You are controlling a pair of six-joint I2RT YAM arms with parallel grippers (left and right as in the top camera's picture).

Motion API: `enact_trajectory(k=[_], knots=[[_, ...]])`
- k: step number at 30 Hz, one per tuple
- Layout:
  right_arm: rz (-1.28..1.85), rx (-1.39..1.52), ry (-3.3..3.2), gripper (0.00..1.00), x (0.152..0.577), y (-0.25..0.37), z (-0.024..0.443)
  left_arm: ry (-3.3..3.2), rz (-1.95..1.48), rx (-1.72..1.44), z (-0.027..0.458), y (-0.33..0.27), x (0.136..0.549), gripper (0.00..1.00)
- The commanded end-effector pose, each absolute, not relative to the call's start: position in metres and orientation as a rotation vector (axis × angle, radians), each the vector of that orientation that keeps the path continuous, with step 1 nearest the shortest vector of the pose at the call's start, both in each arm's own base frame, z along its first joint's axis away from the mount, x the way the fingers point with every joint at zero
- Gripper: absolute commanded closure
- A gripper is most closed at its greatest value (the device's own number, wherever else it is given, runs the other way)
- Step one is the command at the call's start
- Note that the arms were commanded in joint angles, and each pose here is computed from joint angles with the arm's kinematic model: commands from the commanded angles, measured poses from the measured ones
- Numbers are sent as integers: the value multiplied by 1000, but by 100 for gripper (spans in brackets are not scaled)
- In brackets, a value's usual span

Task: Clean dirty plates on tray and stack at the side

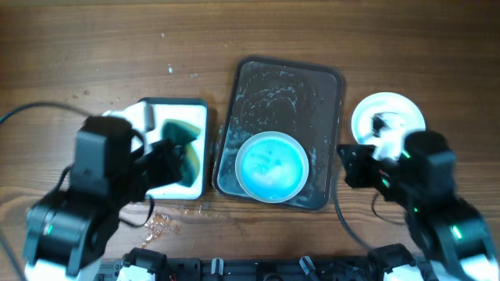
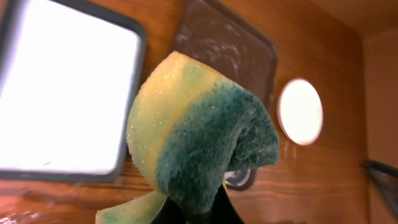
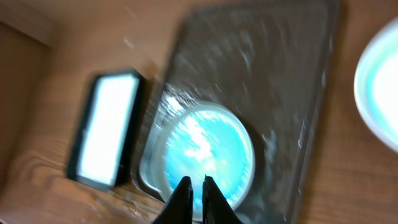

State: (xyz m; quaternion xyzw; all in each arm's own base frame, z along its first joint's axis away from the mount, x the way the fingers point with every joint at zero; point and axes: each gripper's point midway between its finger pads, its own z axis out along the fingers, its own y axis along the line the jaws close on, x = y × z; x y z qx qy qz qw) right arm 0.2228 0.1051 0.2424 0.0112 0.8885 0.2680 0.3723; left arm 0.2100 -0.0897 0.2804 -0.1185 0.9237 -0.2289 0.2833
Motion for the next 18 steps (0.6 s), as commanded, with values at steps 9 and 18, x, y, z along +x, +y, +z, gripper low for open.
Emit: enact_trajectory(k=[9, 18], knots=[[730, -112, 2135, 85, 177, 105, 279, 2468, -443, -385, 276, -59, 191, 53], [811, -132, 2449, 75, 174, 120, 202, 2471, -442, -386, 275, -59, 190, 0]])
